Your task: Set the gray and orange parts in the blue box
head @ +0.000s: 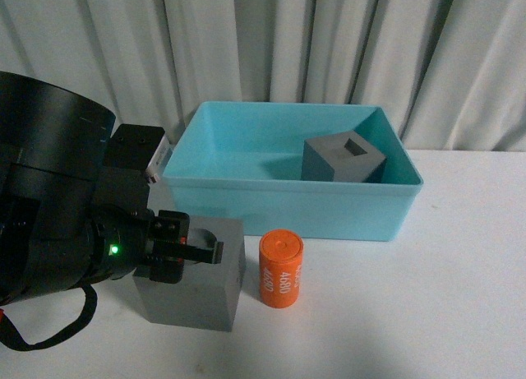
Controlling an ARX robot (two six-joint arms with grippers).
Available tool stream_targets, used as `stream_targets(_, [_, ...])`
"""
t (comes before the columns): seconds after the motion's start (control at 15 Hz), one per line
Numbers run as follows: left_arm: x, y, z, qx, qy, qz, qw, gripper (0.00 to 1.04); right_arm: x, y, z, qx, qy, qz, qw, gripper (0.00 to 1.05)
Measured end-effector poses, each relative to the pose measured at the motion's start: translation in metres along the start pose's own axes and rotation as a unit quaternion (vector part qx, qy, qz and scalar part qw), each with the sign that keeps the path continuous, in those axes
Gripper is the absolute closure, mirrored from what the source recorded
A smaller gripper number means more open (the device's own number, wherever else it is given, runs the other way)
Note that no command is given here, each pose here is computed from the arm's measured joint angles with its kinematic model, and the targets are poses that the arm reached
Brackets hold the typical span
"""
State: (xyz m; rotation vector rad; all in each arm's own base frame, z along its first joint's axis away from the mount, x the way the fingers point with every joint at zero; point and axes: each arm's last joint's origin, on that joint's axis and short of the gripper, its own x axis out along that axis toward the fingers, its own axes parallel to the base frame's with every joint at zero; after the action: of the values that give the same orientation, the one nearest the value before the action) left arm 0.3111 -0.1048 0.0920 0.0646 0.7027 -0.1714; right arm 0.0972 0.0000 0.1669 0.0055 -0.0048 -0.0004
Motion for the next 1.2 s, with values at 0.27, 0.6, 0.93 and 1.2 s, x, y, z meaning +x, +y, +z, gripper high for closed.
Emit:
stream_targets(0.27, [-0.011,0.006,0.001,-0.016,0.007,-0.003,1.000,0.84,0.000,0.000,0.000,0.000,0.000,0.000,1.000,0.06])
stream_targets(0.6, [-0.047,0.031,0.019,-0.065,0.020,0.009,0.998,0.86,0.000,0.000,0.000,0.000,0.000,0.000,1.000,0.06])
stream_targets(0.93, [-0.094,0.039,0.108,-0.109,-0.101,-0.014,0.989,0.86,0.000,0.000,0.000,0.000,0.000,0.000,1.000,0.06])
stream_targets(1.2, [-0.066,0.015,0.157,-0.087,-0.161,-0.027,0.983,0.86,0.000,0.000,0.000,0.000,0.000,0.000,1.000,0.06])
